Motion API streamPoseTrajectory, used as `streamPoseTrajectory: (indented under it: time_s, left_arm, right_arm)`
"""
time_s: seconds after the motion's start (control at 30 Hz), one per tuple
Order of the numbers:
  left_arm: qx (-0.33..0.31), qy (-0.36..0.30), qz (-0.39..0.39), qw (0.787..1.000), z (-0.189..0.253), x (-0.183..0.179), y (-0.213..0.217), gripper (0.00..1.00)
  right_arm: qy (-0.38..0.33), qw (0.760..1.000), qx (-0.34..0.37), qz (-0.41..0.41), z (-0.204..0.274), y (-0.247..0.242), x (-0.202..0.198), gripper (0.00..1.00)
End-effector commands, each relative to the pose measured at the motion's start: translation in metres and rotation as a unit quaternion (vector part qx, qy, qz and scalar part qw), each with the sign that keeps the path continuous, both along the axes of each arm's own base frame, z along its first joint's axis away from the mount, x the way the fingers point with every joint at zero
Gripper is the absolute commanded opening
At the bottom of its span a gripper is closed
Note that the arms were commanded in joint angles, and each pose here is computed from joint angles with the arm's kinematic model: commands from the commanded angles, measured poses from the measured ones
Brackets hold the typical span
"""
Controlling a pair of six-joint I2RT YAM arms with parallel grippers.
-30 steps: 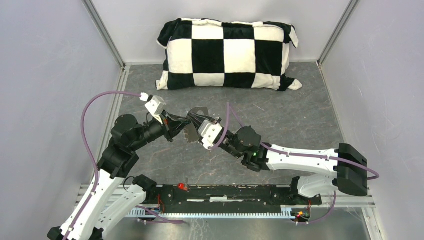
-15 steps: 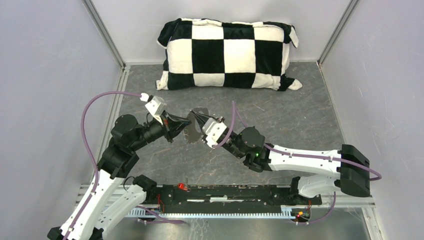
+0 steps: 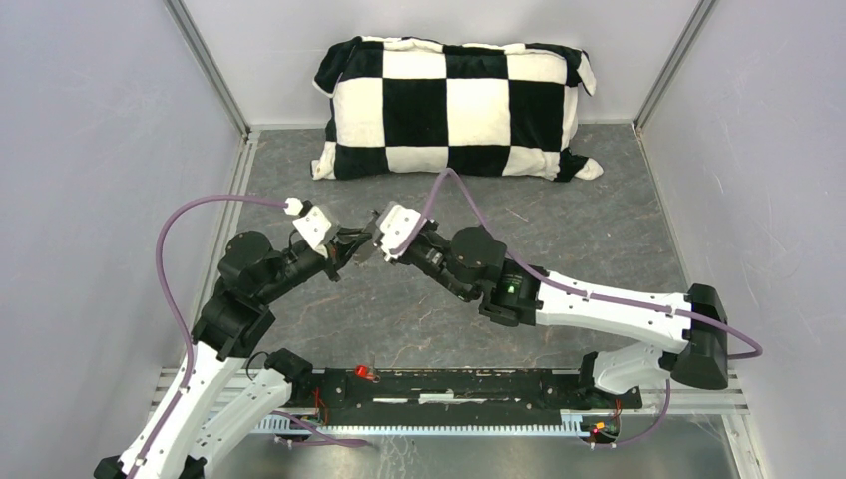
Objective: Put the keys on the keyring
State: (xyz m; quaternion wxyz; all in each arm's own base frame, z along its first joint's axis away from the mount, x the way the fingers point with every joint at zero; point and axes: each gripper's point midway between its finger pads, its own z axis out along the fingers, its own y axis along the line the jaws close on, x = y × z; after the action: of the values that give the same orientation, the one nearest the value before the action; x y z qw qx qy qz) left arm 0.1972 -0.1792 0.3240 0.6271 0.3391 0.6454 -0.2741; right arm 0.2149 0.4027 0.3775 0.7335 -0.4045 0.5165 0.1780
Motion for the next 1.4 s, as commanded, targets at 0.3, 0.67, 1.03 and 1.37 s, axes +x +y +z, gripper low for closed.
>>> streamPoseTrajectory:
  time_s: [0.3, 0.67, 1.03, 1.37]
  left_arm:
    - [0.117, -0.109, 0.073, 0.984, 0.005, 0.032, 0.029, 0.02]
    - [0.128, -0.113, 0.079, 0.982, 0.003, 0.036, 0.031, 0.02]
    - [0.161, -0.118, -0.022, 0.98, -0.019, 0.013, 0.012, 0.3]
    - [0.143, -0.119, -0.074, 0.98, -0.013, -0.023, 0.01, 0.69]
  right_arm:
    - [0.097, 0.991, -0.063, -0.061, -0.019, -0.002, 0.017, 0.0]
    - [0.139, 0.985, -0.061, -0.085, -0.034, -0.008, 0.017, 0.01]
    - [0.21, 0.966, -0.146, -0.038, -0.035, 0.017, 0.005, 0.01]
    - [0.27, 0.935, -0.229, 0.006, -0.058, 0.0, -0.016, 0.0]
